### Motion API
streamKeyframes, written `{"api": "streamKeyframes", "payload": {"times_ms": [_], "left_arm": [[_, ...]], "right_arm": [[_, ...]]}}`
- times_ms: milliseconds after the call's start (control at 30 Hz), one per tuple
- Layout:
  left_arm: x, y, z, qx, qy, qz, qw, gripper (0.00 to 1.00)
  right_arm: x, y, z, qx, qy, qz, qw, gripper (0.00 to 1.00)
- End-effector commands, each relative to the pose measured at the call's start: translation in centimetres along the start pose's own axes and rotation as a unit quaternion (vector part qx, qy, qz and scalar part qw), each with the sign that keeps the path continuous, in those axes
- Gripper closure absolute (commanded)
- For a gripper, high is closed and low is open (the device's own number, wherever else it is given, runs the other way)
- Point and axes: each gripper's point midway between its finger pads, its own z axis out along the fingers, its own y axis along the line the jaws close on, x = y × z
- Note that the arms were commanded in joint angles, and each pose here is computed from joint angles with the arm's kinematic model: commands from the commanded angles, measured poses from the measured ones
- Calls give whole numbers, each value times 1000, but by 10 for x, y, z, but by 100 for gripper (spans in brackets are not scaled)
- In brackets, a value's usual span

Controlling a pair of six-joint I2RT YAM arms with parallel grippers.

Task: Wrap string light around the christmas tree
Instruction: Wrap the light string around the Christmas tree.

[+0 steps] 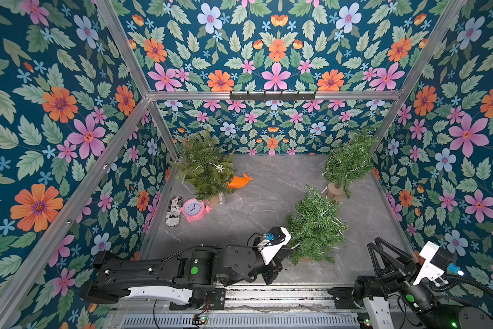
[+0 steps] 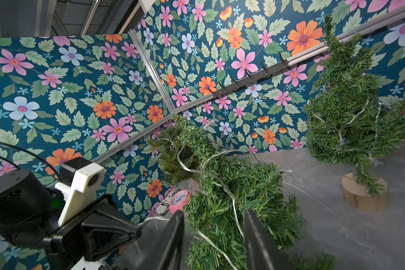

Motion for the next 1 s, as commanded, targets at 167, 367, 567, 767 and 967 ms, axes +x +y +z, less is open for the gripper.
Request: {"api": "streamKeyframes", "payload": {"times_ms": [167, 367, 567, 767, 967], "left_arm": [[5, 62, -22, -157, -4, 10, 987, 100], [-4, 122, -28, -272, 9, -30, 962, 100], [10, 166, 18, -256, 60, -78, 962, 100], [-4, 164, 56, -213, 54, -41, 975, 100], [-11, 199, 81, -203, 73, -51, 975, 100]], "right_arm": [[-7, -17, 2, 42, -26, -12, 999, 55], [-18, -30, 10, 63, -51, -8, 997, 53], [-18, -43, 30, 78, -24, -3, 997, 51], [-9, -82, 53, 141, 7, -2, 990, 50], [7, -114, 87, 165, 51, 31, 985, 49]]}}
